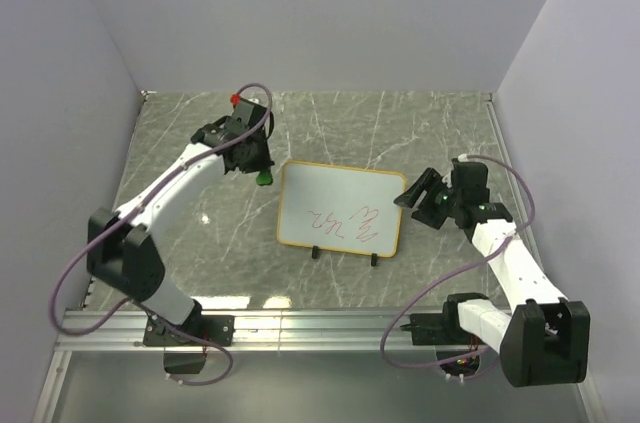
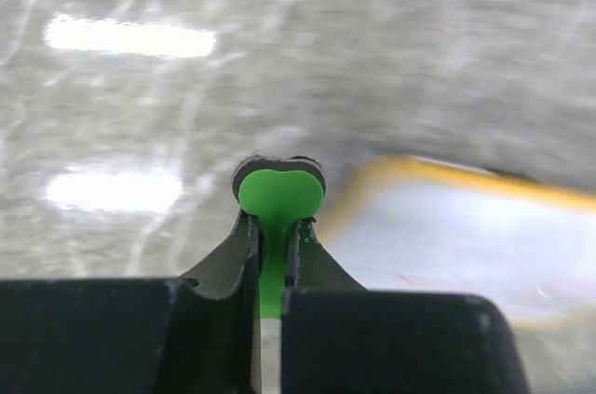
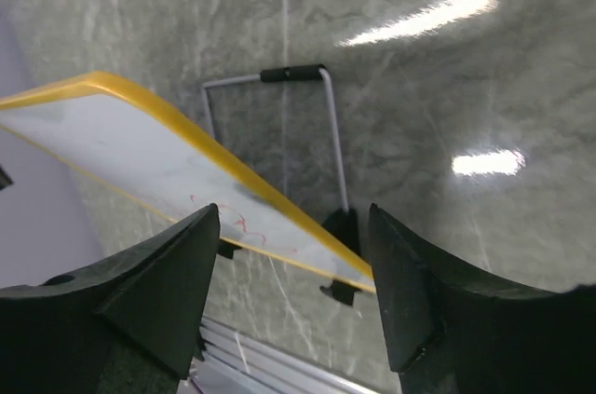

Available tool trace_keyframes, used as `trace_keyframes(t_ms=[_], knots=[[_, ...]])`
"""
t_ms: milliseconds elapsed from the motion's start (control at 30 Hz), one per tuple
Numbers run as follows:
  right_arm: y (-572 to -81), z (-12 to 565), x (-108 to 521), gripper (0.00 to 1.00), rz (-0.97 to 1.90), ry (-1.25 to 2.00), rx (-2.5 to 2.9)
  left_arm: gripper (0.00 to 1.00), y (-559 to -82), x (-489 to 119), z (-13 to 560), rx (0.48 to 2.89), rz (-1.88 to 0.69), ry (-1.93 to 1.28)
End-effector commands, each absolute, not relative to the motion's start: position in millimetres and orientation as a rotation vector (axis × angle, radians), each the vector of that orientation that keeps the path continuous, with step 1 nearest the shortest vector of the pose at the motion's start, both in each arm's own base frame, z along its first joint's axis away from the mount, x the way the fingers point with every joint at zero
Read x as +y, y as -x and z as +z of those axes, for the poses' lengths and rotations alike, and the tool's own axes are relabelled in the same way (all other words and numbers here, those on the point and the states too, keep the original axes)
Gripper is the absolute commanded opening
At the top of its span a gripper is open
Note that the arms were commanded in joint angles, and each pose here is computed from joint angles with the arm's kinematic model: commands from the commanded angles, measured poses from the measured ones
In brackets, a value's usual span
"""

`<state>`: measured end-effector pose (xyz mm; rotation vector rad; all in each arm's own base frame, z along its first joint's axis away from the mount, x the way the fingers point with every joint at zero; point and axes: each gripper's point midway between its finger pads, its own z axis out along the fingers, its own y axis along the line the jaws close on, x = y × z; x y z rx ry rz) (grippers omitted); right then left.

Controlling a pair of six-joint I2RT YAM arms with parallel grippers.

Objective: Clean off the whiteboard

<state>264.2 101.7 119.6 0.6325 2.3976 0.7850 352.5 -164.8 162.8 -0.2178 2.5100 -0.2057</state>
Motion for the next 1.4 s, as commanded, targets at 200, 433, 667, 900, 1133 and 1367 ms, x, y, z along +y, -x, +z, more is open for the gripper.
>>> trace_keyframes(t_ms=[200,433,667,900,1133,1367], knots=[[-280.0,131.7,123.4,0.61,1.028,-0.499,2.131,0.0,-277.3,-267.3,207.7,2.478,-0.537,0.0],[-271.0,119.4,122.1,0.46,1.023,-0.488,2.109,0.0,-242.3,-338.4,191.9,2.525,-0.584,-0.152],[-257.3,104.7,120.0,0.35,1.005,-0.466,2.117,0.0,-228.2,-405.6,160.4,2.574,-0.611,-0.257],[-238.9,81.8,121.0,0.26,1.007,-0.447,2.135,0.0,-217.2,-445.6,140.0,2.582,-0.558,-0.279],[-227.3,74.3,122.6,0.14,1.026,-0.432,2.117,0.0,-198.6,-460.1,109.1,2.596,-0.447,-0.286],[-220.2,74.9,123.5,0.0,1.035,-0.414,2.105,0.0,-199.6,-432.6,90.4,2.555,-0.294,-0.163]])
